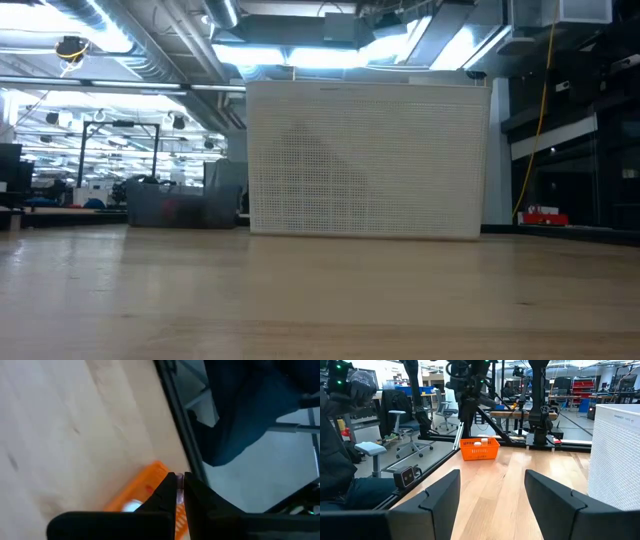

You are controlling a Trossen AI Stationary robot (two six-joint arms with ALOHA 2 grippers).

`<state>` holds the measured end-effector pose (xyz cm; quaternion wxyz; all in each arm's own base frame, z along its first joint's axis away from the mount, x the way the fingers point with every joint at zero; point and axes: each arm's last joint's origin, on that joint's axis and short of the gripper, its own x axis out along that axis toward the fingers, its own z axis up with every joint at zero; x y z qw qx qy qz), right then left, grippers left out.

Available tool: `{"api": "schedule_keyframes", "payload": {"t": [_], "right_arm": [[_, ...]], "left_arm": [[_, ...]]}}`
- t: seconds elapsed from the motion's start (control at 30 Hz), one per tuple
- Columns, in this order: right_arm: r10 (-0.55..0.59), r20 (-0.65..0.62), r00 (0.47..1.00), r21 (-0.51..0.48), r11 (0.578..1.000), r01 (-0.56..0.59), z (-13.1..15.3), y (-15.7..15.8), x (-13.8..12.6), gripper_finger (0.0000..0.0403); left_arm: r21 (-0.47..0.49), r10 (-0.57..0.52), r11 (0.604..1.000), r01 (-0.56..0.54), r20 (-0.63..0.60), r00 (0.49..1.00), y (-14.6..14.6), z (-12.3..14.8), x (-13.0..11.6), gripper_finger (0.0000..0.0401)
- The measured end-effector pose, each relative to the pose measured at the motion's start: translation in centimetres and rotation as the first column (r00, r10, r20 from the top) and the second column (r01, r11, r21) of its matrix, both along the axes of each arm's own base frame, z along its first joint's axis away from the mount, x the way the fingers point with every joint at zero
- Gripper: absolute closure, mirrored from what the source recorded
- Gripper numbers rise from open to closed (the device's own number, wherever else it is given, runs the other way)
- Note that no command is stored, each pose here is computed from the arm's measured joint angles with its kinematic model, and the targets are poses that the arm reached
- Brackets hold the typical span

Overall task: Pick & Place Medicine items
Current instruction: Put the pink capsule into the orange bin

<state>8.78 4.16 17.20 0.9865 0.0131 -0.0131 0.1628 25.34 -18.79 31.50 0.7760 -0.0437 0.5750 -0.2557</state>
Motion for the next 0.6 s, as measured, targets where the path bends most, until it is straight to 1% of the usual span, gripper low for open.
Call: {"api": "schedule_keyframes", "payload": {"t": [0.17,0.3,0.47,0.6], "right_arm": [[0.000,0.000,1.000,0.000,1.000,0.000,0.0,0.0,0.0,0.0179],[-0.001,0.000,1.000,0.000,1.000,0.001,0.0,0.0,0.0,0.0179],[-0.003,0.000,1.000,0.000,1.000,0.003,0.0,0.0,0.0,0.0179],[-0.003,0.000,1.000,0.000,1.000,0.003,0.0,0.0,0.0,0.0179]], "left_arm": [[0.028,0.032,0.999,-0.031,-0.054,0.998,-3.0,-0.9,-1.7,0.0391],[0.079,0.054,0.996,-0.048,-0.072,0.996,-5.0,-2.1,-2.6,0.0391],[0.163,0.059,0.986,-0.043,-0.097,0.993,-7.1,-4.5,-2.9,0.0391],[0.214,0.051,0.977,-0.021,-0.134,0.990,-8.2,-6.6,-2.7,0.0392]]}}
